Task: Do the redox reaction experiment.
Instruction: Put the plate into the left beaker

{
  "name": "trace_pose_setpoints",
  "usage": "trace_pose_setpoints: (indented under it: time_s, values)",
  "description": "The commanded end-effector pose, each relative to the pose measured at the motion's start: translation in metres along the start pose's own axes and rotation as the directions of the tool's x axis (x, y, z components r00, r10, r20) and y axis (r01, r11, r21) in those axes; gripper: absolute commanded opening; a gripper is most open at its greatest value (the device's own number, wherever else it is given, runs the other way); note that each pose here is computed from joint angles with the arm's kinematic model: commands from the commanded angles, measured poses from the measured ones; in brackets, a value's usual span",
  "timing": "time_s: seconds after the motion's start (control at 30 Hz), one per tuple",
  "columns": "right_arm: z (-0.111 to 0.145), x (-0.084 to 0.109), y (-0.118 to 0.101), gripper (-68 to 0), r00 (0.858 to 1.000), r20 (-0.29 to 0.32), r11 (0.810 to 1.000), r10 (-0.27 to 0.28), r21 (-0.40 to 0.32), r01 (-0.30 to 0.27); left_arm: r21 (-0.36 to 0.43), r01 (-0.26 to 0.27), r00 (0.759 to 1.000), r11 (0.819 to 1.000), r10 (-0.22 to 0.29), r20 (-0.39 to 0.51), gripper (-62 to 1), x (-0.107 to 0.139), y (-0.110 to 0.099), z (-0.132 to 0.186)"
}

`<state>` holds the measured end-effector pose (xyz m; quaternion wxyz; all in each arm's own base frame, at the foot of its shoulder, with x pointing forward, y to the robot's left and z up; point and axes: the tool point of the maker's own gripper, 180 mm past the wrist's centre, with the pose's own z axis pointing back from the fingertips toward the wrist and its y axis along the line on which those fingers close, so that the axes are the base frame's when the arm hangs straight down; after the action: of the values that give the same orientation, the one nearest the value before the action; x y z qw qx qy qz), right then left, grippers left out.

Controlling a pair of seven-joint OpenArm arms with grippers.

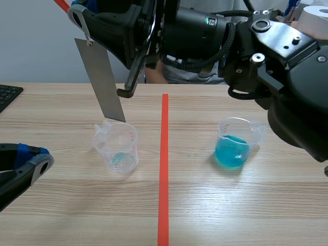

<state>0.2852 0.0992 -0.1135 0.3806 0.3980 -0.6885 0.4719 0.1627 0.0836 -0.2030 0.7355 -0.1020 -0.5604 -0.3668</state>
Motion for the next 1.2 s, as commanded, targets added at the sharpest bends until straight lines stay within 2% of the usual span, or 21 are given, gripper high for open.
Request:
trace_pose_setpoints:
  time_s: [0.0,0.4,0.83,1.03,1.17]
  values:
    - [-0.007,0.008,-0.003,-66.5,0.999,0.028,1.000,0.018,0.010,-0.019,0.007,-0.005,1.000,1.000,0.005,0.030,-56.9,0.008,0.001,0.000]
    - [-0.018,-0.015,-0.007,-66.5,1.000,0.001,1.000,-0.016,-0.019,0.016,0.007,-0.005,1.000,1.000,0.005,0.027,-56.8,0.007,0.001,0.000]
    - [-0.035,-0.037,-0.001,-66.5,0.999,-0.013,0.999,-0.043,-0.018,0.042,0.007,-0.005,1.000,1.000,0.004,0.027,-56.8,0.007,0.001,0.000]
    - [-0.036,-0.042,-0.004,-66.5,0.999,-0.035,0.999,-0.010,-0.038,0.008,0.007,-0.005,1.000,1.000,0.004,0.027,-56.8,0.007,0.001,0.000]
    - [-0.034,-0.048,-0.004,-66.5,0.998,-0.055,0.999,-0.009,-0.041,0.006,0.007,-0.005,1.000,1.000,0.004,0.027,-56.8,0.007,0.001,0.000]
